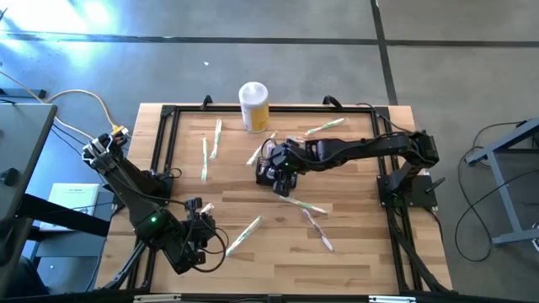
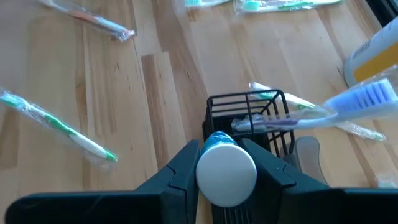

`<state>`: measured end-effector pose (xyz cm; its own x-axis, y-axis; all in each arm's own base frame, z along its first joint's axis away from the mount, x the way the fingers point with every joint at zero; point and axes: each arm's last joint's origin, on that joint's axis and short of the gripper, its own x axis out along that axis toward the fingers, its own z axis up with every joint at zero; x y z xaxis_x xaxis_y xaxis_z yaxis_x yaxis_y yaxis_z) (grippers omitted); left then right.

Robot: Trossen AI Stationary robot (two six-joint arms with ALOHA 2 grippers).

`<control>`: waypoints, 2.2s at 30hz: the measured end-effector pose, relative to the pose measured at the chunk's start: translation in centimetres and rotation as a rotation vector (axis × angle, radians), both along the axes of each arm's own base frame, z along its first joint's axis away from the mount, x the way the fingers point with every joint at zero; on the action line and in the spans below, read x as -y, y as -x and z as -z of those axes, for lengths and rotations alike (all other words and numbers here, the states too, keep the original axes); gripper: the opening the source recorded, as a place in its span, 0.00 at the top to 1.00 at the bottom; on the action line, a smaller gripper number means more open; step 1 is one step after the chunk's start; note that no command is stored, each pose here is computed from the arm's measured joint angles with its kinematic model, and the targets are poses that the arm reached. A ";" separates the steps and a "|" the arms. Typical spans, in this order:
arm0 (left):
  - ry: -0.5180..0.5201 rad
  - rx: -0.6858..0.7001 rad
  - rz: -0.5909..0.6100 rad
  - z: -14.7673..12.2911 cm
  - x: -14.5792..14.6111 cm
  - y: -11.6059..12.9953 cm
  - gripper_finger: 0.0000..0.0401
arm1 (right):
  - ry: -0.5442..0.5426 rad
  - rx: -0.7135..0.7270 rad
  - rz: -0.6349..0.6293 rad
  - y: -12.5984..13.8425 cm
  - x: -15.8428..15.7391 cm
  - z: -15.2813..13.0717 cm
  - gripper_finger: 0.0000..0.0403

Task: Pick & Place toothbrushing station
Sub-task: Put the blue mouthwash into the middle section wire organizer

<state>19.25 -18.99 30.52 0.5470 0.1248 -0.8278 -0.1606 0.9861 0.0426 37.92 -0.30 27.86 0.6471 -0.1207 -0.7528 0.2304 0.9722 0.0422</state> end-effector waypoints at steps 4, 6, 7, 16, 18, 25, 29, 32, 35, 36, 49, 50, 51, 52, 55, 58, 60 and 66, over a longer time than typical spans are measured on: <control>0.000 0.000 0.000 0.0 0.0 0.0 0.66 | 0.008 -0.012 0.001 0.1 0.1 0.1 0.79; 0.000 0.000 -0.001 0.0 0.0 0.0 0.66 | 0.014 -0.016 0.005 0.1 0.3 0.1 0.79; 0.000 0.000 -0.001 0.0 0.0 0.0 0.66 | 0.014 -0.016 0.008 0.1 0.4 0.1 0.79; 0.002 0.000 -0.004 0.0 0.0 0.0 0.66 | 0.006 -0.071 0.012 0.5 0.6 0.4 0.79; 0.002 0.000 -0.004 0.0 0.0 0.0 0.66 | 0.006 -0.076 0.011 0.6 0.6 0.4 0.79; 0.002 0.002 -0.004 0.0 0.0 0.0 0.66 | 0.007 -0.078 0.011 0.5 0.6 0.5 0.79; 0.006 0.007 -0.004 0.0 0.1 -0.1 0.66 | -0.005 -0.104 0.002 0.2 0.7 1.3 0.79; 0.008 0.008 -0.004 0.0 0.1 -0.1 0.66 | -0.012 -0.113 -0.003 -0.1 0.8 1.8 0.79; 0.010 0.010 -0.004 0.0 0.1 -0.1 0.66 | -0.014 -0.117 -0.009 -0.3 0.8 2.1 0.79; 0.010 0.010 -0.004 0.0 0.1 -0.1 0.66 | -0.016 -0.112 -0.011 -0.4 0.8 2.1 0.79; 0.007 0.013 -0.006 0.0 0.1 -0.1 0.66 | -0.051 -0.139 -0.022 -0.5 1.2 2.8 0.79; 0.006 0.013 -0.006 0.0 0.1 -0.1 0.66 | -0.051 -0.139 -0.020 -0.5 1.3 2.8 0.79; 0.006 0.013 -0.006 0.0 0.1 -0.1 0.66 | -0.053 -0.139 -0.018 -0.5 1.4 2.8 0.79; 0.006 0.013 -0.007 0.0 0.1 -0.1 0.66 | -0.055 -0.139 -0.019 -0.5 1.4 2.8 0.79; 0.005 0.014 -0.007 0.0 0.1 -0.1 0.66 | -0.069 -0.138 -0.022 -0.5 1.6 2.8 0.79; 0.005 0.014 -0.007 0.0 0.1 -0.1 0.66 | -0.070 -0.138 -0.022 -0.5 1.7 2.8 0.79; 0.005 0.014 -0.007 0.0 0.1 -0.1 0.66 | -0.071 -0.138 -0.023 -0.5 1.6 2.8 0.79; 0.006 0.014 -0.009 0.0 0.1 -0.1 0.66 | -0.071 -0.138 -0.024 -0.5 1.7 2.8 0.79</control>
